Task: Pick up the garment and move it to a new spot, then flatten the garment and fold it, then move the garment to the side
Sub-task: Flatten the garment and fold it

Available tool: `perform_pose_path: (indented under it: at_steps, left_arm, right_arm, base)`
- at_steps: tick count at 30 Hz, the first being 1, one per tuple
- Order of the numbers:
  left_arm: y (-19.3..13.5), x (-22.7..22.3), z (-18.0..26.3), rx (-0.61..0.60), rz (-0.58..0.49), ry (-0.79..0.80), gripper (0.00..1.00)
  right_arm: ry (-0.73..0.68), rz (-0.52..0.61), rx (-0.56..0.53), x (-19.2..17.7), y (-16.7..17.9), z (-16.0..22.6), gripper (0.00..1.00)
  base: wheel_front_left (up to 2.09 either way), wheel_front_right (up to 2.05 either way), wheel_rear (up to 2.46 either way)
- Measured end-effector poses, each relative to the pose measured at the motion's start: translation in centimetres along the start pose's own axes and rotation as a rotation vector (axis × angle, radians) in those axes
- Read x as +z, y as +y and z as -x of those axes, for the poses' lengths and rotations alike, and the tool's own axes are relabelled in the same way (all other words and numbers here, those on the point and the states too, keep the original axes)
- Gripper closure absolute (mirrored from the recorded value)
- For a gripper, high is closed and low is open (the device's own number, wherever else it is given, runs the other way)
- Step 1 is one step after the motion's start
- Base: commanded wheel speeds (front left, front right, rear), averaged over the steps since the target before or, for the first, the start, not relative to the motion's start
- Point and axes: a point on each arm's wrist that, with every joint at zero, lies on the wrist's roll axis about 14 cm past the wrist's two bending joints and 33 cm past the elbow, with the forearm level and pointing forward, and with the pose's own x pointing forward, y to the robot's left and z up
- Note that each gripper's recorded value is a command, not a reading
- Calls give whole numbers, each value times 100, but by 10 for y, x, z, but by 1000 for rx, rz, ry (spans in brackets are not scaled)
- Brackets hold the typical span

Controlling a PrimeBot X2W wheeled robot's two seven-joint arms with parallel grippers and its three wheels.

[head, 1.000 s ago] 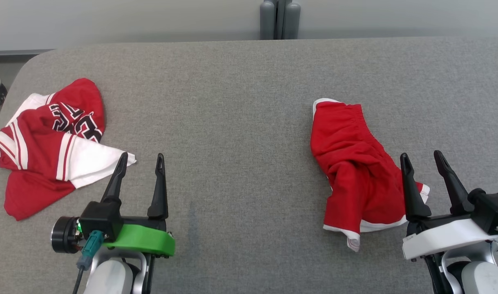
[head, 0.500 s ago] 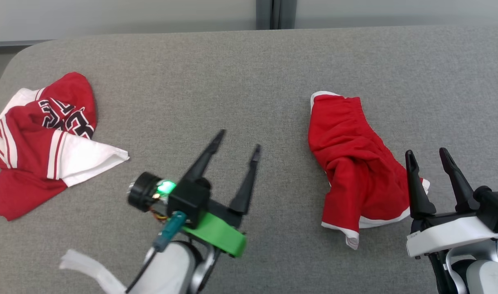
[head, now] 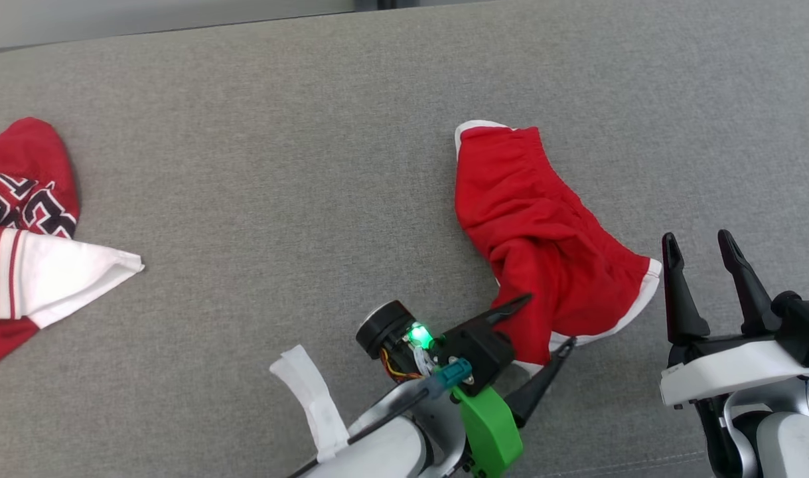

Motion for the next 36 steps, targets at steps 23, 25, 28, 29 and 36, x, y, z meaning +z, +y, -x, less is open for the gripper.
perform_pose_path:
  at_steps: [23,25,28,29,36]
  left_arm:
    - [122,-34,27,405,138,60,100]
    - [138,-35,40,465,162,47,100]
    - [159,-41,64,565,207,36,100]
    - [165,-46,74,602,231,39,100]
    - [176,-57,111,725,317,1,0]
  right_arm:
    - [26,-34,6,-13,5,-7,0]
    - [29,-42,19,-14,10,-10,0]
    - [24,-47,40,-13,16,-15,0]
    - [23,-51,46,-13,19,-16,0]
    - [12,-37,85,-9,28,-22,0]
  base:
    - [0,0,0]
    - [0,0,0]
    - [0,0,0]
    - [0,0,0]
    - [0,0,0]
